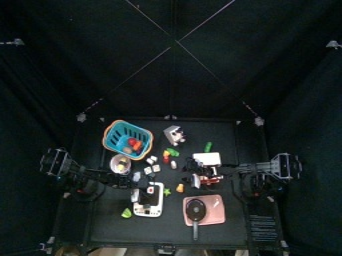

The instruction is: Place green sushi piece above stove

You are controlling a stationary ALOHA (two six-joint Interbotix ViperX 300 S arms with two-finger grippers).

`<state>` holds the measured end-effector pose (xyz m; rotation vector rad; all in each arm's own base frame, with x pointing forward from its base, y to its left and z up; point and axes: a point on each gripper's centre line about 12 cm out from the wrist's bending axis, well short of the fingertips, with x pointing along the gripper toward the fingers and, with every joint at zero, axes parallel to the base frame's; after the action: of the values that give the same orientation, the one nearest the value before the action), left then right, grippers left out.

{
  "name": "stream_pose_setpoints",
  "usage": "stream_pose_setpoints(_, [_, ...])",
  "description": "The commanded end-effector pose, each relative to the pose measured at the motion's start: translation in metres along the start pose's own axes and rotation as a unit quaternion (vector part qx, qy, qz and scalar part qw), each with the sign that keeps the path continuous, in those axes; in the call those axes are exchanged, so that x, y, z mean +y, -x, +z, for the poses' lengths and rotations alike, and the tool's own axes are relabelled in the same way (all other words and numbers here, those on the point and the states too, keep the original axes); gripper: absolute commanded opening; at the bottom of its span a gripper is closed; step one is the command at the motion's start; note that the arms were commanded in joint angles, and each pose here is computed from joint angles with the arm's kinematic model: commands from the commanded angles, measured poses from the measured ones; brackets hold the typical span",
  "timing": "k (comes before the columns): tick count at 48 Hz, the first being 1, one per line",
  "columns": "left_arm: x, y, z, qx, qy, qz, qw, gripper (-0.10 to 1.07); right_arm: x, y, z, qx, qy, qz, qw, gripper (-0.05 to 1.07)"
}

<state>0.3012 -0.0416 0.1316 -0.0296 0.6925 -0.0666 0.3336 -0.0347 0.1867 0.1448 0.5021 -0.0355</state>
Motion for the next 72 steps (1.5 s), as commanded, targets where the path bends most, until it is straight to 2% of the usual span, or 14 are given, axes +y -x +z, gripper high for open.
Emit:
stream_pose_setpoints(1, [0.0, 0.002, 0.012, -0.019, 0.0, 0.0, 0.9998, 0.71, 0.001, 0.002, 0.013, -0.019, 0.003, 0.002, 0.9998, 0.83])
stream_pose_setpoints(12, [0.003, 0.012, 0.009, -0.022, 0.003, 0.001, 0.9997, 0.71, 0.001, 0.002, 0.013, -0.019, 0.003, 0.002, 0.9998, 0.83])
stream_pose_setpoints(31, [0.054, 0.025, -0.013, -0.007, 0.048, 0.069, 0.9964, 0.71, 0.001, 0.001, 0.013, -0.018, 0.003, 0.002, 0.9998, 0.83])
stream_pose_setpoints(49, [0.061, 0.021, -0.024, 0.013, 0.041, 0.077, 0.9961, 0.73, 0.0, -0.001, 0.012, -0.015, 0.002, 0.0, 0.9999, 0.83])
stream_pose_setpoints(63, [0.066, 0.021, -0.023, 0.011, 0.048, 0.085, 0.9951, 0.89, 0.0, -0.001, 0.012, -0.013, 0.002, -0.002, 0.9999, 0.83])
stream_pose_setpoints(72, [0.067, 0.021, -0.02, 0.008, 0.05, 0.085, 0.995, 0.92, 0.0, -0.001, 0.012, -0.012, 0.002, -0.002, 0.9999, 0.83])
